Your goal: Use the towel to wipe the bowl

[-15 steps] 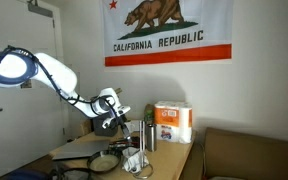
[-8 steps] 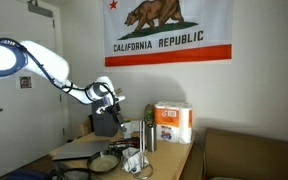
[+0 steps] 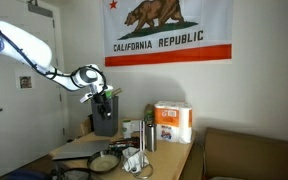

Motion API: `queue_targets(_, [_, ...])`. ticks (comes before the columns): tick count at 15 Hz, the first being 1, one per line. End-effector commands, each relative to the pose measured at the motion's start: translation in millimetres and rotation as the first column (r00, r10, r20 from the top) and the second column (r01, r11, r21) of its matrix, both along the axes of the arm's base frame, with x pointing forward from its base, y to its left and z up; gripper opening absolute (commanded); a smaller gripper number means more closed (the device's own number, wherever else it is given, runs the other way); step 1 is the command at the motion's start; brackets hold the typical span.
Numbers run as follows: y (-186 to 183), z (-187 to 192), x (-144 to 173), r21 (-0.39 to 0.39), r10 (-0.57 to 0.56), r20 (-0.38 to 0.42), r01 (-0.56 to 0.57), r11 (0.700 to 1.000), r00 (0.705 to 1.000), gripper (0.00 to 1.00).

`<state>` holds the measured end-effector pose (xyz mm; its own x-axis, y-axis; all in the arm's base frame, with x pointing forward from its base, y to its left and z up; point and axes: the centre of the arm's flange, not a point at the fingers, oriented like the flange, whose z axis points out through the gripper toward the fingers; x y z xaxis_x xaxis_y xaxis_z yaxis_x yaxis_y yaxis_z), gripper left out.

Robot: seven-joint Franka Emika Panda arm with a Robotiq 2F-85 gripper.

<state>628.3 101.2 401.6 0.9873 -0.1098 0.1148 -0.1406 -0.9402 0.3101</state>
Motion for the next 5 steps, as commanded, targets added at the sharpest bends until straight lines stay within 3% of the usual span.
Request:
queue_targets(1, [4.4, 2.6, -7.4, 0.013, 0.022, -0.016, -0.022, 1.0, 1.0, 1.0])
queue_targets(5, [8.7, 6.8, -21.2, 0.031, 0.049, -0.038, -0.048, 0.998, 0.998, 1.0])
